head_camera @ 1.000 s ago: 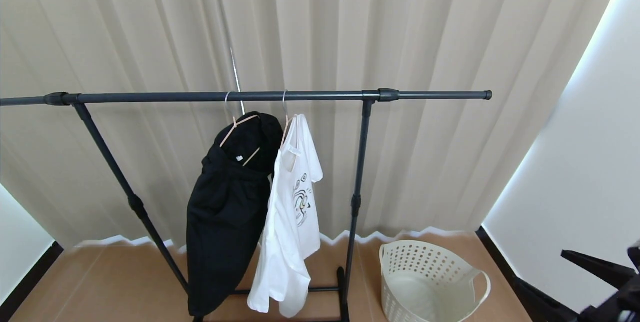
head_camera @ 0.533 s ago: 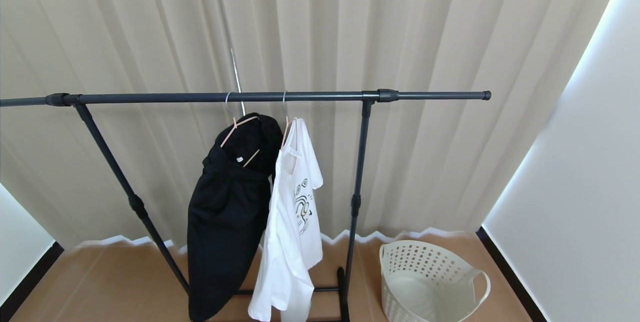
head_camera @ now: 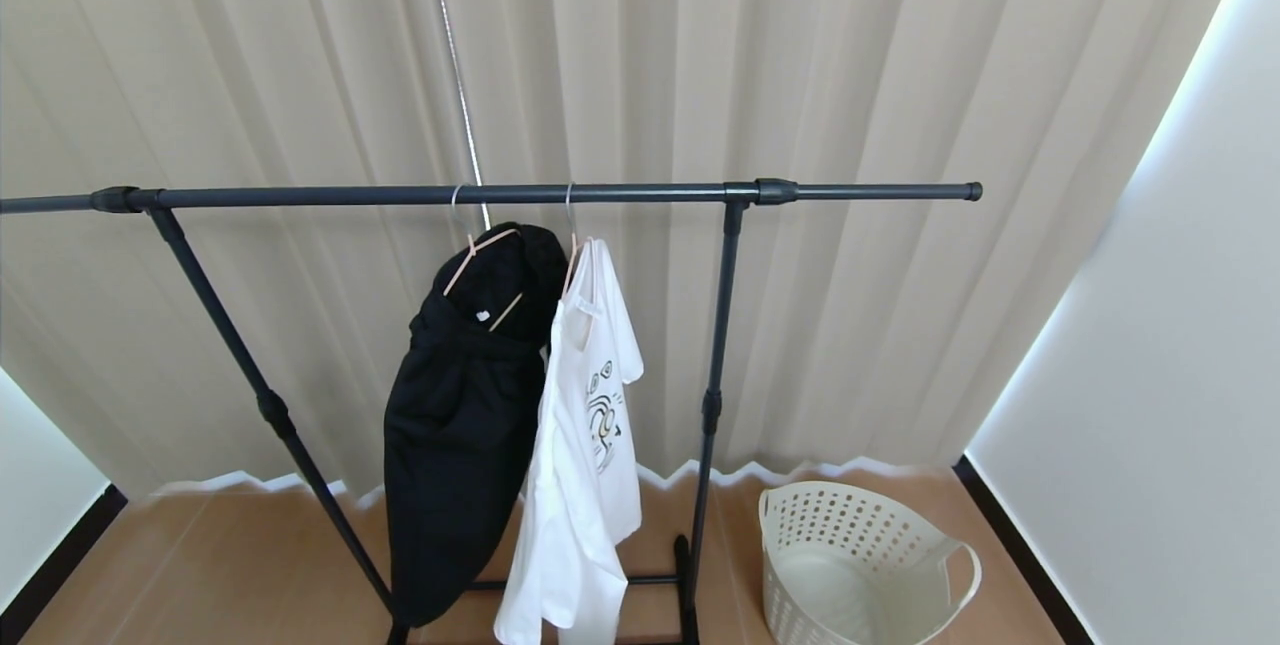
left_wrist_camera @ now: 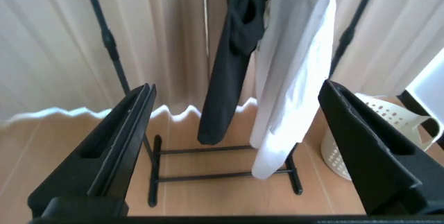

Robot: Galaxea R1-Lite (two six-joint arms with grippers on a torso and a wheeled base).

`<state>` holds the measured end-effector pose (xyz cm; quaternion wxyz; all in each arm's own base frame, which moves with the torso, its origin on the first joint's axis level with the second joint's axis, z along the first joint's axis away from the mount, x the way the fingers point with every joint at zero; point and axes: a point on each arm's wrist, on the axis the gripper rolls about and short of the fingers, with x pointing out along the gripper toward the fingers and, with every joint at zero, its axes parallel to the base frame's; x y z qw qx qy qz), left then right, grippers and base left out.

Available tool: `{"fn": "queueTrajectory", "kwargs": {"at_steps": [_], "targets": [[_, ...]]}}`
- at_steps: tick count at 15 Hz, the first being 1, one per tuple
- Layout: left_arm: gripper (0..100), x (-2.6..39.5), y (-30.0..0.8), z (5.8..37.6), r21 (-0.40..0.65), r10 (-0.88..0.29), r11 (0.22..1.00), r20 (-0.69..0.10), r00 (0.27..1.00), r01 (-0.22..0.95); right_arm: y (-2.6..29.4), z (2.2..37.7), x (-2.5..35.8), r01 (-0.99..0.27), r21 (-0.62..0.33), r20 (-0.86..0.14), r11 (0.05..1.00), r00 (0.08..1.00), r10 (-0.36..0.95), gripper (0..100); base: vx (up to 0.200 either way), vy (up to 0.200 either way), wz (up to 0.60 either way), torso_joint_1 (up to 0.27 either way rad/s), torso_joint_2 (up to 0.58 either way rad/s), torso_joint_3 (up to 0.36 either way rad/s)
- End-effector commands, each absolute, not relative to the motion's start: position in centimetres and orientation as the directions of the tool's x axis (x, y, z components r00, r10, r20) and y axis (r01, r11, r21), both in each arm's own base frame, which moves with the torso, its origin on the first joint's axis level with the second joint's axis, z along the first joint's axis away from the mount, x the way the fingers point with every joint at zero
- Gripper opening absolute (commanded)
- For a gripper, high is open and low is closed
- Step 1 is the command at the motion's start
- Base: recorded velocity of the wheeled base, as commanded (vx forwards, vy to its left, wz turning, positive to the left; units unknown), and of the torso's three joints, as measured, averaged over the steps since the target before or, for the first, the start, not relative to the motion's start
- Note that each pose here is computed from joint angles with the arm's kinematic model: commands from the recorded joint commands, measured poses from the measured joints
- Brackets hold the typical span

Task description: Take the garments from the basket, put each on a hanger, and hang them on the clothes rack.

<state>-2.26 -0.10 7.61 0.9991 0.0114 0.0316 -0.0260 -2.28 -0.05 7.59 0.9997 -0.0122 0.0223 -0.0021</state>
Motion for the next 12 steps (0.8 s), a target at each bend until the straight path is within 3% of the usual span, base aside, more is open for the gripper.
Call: {"fn": "queueTrajectory", "kwargs": {"at_steps": [1, 12], "targets": [[100, -2.36, -0.09, 7.53, 0.042, -0.044, 0.998, -0.049, 0.998, 0.047, 0.09, 7.61, -2.44, -0.048, -0.014, -0.028, 0.999, 0.998, 0.048, 100, 0.000, 0.000, 0.00, 0.000, 0.00, 0.000], [100, -2.37, -0.09, 7.57, 0.012, -0.044, 0.999, -0.047, 0.998, 0.045, 0.09, 7.61, -2.44, -0.051, -0.003, -0.028, 0.999, 0.998, 0.051, 100, 0.000, 0.000, 0.00, 0.000, 0.00, 0.000]]}}
